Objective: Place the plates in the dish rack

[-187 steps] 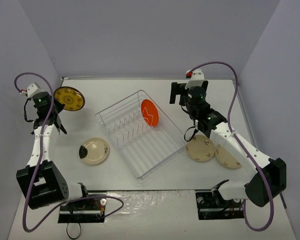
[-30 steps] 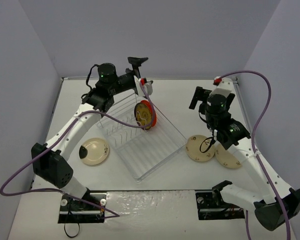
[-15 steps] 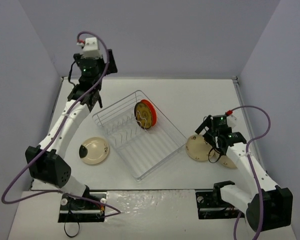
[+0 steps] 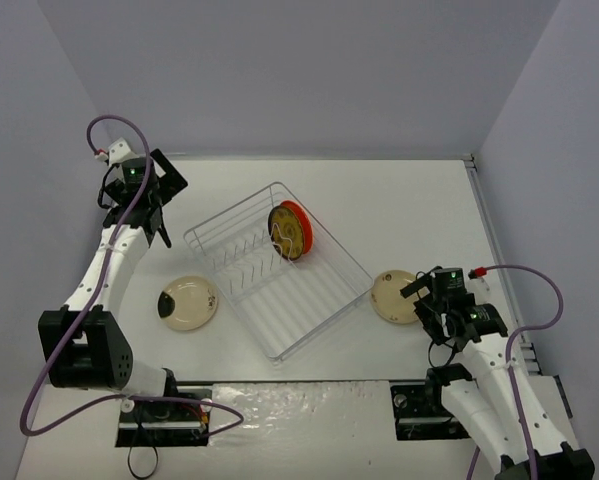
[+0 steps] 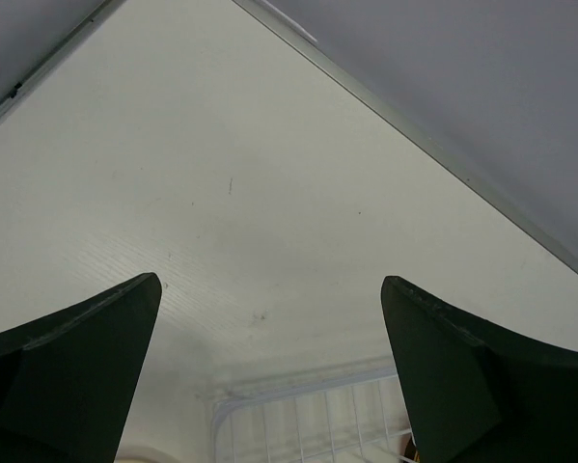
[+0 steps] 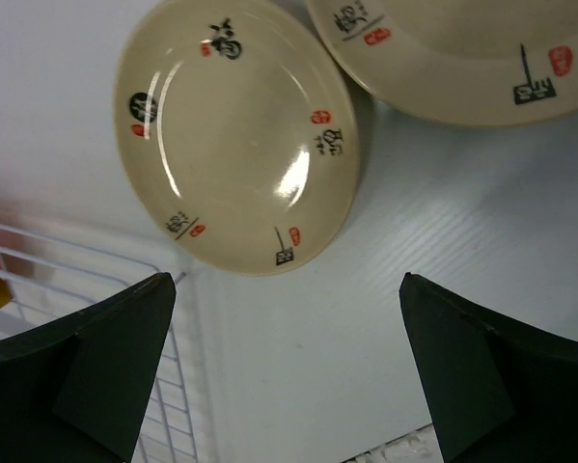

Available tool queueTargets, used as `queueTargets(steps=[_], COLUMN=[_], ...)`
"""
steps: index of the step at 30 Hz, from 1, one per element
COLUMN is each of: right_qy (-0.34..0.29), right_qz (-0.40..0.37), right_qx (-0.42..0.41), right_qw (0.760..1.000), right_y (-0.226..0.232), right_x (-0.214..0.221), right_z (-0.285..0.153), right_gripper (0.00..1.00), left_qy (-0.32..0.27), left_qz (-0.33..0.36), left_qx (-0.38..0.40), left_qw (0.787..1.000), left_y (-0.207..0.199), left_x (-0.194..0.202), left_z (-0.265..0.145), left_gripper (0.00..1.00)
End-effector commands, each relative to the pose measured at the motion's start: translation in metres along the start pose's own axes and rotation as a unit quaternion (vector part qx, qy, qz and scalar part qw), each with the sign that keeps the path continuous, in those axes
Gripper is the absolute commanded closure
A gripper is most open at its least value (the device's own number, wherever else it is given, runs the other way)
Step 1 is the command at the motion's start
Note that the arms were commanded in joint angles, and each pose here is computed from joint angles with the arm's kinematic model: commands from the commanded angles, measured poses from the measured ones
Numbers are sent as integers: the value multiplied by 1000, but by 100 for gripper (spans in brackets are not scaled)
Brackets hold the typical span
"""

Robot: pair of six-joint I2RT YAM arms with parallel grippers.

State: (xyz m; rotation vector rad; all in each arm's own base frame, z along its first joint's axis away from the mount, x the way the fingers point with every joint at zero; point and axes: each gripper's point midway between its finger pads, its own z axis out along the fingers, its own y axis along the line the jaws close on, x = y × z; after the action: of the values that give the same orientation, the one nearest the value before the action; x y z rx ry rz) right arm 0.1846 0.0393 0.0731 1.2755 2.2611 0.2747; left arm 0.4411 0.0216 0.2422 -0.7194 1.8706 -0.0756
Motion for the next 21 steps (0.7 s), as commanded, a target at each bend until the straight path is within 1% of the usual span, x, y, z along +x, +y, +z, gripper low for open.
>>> queueTargets(steps=[1,3,8,12,17,20,21], right_qy=[-9,-14,-20,-49,-76,-86,-87], right_qz=[37,42,37,41,48,54,54], right_qx=[36,31,42,46,57,55,52], right_qw=[999,999,998,997,994,993,993], right_y=[-14,-10,-13,-13,-19,-21,-20], right_x=[1,0,1,-9,-18,-20,-20], right_z=[14,22,43,51,56,59,60], right_gripper=[0,1,17,26,33,40,40], left_qy=[-20,-16,-18,-20,-13,-14,-15], left_qz=[-15,-11,0,3,6,6,5], left_qx=[-3,-14,-17,-19,-21,-21,-21], left_qw=[1000,1000,1000,1000,1000,1000,1000], left_y=[0,5,9,11,10,10,10], left_x=[-15,-13,-13,-12,-11,-12,-12], left_z=[-6,-5,-6,-4,-4,-5,-5], left_gripper=[3,3,3,3,3,3,3])
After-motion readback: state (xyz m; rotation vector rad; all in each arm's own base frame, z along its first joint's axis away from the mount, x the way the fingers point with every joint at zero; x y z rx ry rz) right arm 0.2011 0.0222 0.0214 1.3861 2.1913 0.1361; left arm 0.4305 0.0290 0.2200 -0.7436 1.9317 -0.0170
